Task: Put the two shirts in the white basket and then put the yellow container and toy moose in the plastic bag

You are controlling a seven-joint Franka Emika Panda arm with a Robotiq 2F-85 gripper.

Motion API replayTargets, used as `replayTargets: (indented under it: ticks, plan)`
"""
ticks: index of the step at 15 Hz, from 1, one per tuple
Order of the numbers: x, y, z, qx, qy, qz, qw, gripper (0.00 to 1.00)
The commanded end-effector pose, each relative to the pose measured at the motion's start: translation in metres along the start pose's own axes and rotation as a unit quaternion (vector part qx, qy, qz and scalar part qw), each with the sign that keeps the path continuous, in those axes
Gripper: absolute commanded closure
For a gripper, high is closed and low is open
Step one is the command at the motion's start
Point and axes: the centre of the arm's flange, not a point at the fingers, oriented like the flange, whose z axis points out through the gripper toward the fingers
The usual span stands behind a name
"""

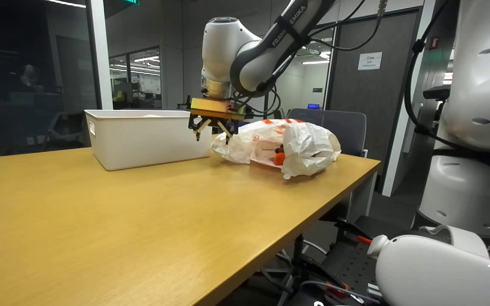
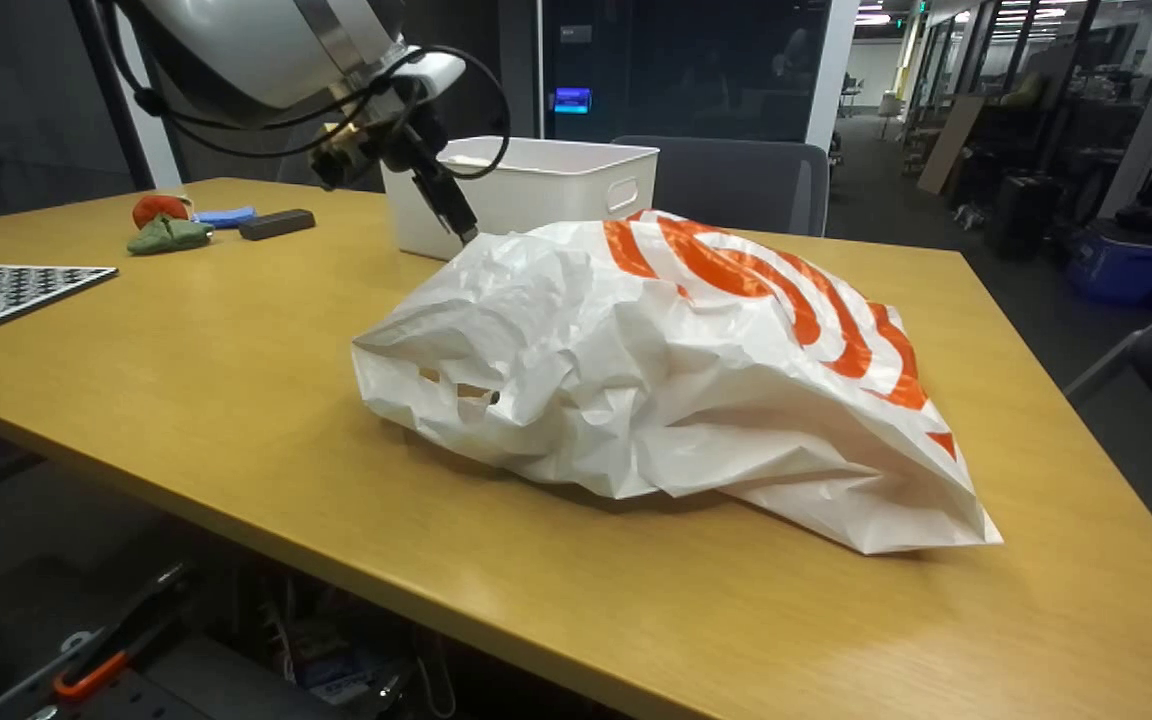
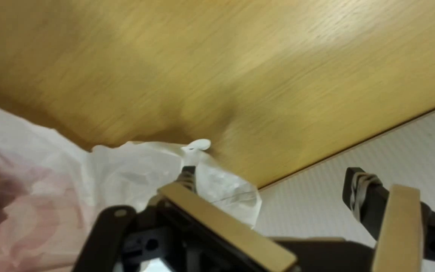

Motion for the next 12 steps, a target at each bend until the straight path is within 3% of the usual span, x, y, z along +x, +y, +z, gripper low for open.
replayTargets:
  ticks: [1, 7, 12]
  plan:
    - [0.003, -0.013, 0.023, 0.025, -0.001, -0.009, 0.9997, 0.00]
    - [-0.003, -0.019, 0.019, -0.024, 0.046, -0.045, 0.9976, 0.00]
    - [0.012, -0.007, 0.030, -0.099, 0.059, -0.035, 0.9927, 0.00]
